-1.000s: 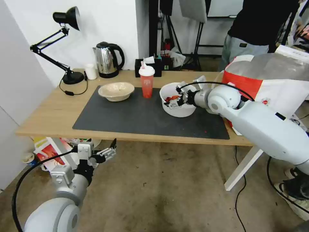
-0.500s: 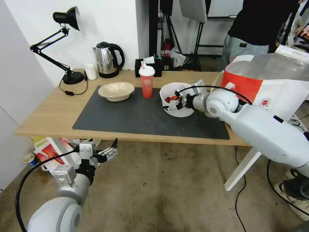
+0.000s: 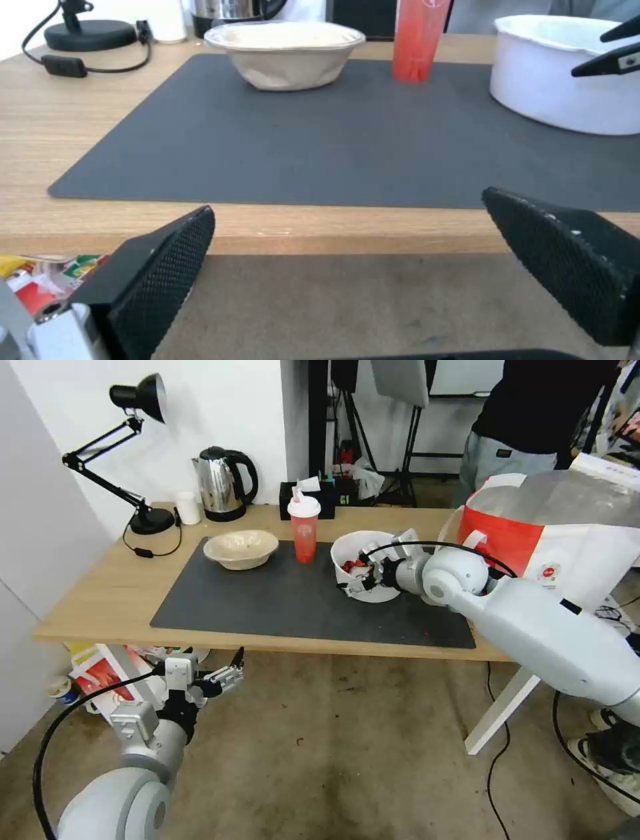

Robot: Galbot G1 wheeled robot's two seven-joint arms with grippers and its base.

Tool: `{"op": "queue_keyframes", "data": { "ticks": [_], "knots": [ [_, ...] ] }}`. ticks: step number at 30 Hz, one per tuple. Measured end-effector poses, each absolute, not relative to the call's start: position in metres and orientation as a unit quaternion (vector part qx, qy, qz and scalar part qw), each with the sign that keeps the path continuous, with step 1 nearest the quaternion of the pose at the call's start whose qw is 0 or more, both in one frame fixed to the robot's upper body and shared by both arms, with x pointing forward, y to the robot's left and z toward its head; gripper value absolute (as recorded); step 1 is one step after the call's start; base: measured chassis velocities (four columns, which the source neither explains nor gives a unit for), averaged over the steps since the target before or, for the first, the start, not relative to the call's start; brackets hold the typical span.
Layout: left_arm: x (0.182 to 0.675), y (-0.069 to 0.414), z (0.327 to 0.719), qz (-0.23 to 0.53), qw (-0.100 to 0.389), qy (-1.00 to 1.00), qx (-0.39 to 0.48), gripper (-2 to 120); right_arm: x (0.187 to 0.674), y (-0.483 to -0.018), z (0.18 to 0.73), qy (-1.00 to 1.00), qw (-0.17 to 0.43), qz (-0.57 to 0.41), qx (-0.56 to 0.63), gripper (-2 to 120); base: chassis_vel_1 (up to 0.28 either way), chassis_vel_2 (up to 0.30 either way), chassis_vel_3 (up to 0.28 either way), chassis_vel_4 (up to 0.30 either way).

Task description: Pick up the trash from the table and place it into the takeout bag.

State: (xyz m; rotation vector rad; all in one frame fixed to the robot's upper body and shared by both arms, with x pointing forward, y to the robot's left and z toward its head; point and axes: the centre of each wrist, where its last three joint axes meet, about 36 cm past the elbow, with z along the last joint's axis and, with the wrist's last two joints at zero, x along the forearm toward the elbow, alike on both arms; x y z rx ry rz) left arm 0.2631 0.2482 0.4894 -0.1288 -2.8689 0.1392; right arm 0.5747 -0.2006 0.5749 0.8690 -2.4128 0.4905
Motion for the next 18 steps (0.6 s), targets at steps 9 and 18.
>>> {"op": "queue_keyframes", "data": {
  "ticks": [9,18],
  "knots": [
    [0.2644,0.2477,0.4904,0.049,0.129,-0.989,-0.044,100,0.5763,-0.2009,0.5797,-0.890,0.261,0.192,0.320,100,0.000,0.000,0.000,0.000],
    [0.2641,0.2480,0.4901,0.044,0.131,-0.989,-0.042,100,0.5767,-0.2078,0.5791,-0.890,0.268,0.191,0.317,100,0.000,0.000,0.000,0.000]
  ]
}}
